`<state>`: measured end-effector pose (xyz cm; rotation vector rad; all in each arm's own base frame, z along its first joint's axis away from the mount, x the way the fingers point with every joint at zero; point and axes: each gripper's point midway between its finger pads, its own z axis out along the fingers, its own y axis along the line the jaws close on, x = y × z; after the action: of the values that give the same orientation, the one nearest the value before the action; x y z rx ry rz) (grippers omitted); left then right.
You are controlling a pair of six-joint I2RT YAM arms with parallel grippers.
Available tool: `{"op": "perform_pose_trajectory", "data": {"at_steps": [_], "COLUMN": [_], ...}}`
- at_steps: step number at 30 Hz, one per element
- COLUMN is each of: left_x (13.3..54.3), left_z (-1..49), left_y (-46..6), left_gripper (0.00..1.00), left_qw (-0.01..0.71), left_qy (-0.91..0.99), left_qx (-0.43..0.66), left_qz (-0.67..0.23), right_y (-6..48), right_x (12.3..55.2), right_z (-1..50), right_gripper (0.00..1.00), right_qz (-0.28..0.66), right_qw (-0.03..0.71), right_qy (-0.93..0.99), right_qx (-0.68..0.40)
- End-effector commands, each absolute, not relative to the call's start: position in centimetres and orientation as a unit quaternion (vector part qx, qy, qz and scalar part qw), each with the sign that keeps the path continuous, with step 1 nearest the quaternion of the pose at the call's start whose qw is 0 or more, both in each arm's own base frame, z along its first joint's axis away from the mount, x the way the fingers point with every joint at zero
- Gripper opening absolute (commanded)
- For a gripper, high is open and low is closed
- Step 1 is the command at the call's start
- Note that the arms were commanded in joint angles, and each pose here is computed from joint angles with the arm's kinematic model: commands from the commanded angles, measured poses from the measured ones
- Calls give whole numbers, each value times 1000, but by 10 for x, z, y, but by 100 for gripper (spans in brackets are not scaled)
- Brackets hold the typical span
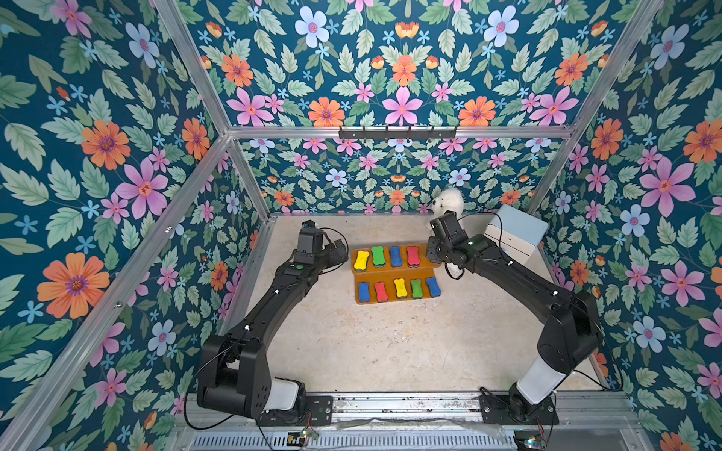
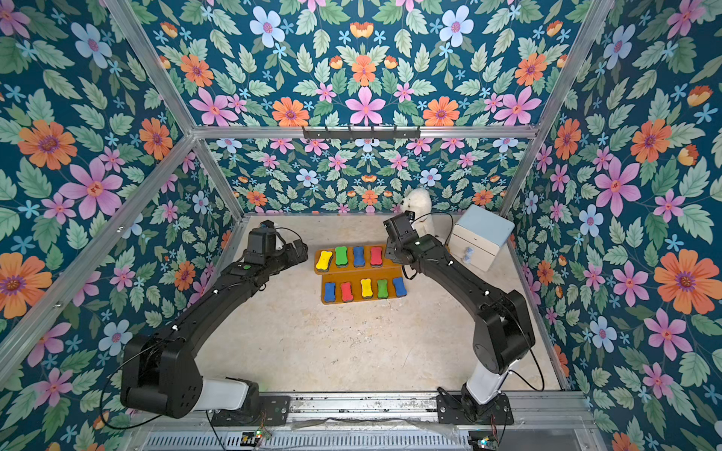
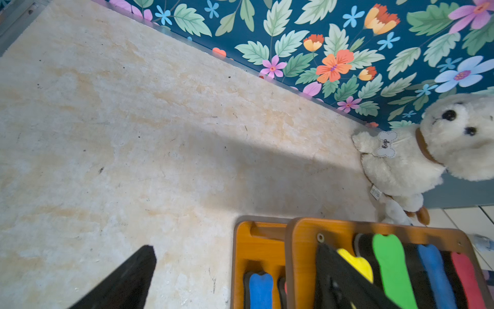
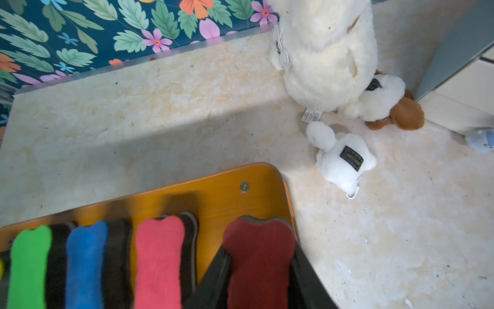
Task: Remove the whiteboard erasers from the shelf
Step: Pick up the whiteboard eraser from the shelf, then place the whiteboard eraser at the center of the board.
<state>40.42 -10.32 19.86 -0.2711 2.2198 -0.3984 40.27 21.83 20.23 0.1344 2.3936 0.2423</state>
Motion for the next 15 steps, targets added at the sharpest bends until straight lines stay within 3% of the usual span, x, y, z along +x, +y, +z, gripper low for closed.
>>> {"op": "perform_pose_trajectory", "data": {"at_steps": [1, 6, 15], "left_x": [396, 381, 373], "left_z": [197, 184, 183], "left_y": [-102, -105, -107], "left_gripper": [98, 98, 98], "left_qw": [415, 396, 398], "left_qy": [888, 895, 893], "left_qx": [-114, -110, -104], "left_qz": [-162, -173, -184], "right_y": [213, 218, 230], "right_x": [385, 327, 196], "right_z": [215, 206, 111], "right_gripper": [29, 29, 29], "right_qz": [92, 103, 133], "right_qw": [368, 362, 275], "right_qy": [923, 924, 948], "right_qx": [65, 69, 87]}}
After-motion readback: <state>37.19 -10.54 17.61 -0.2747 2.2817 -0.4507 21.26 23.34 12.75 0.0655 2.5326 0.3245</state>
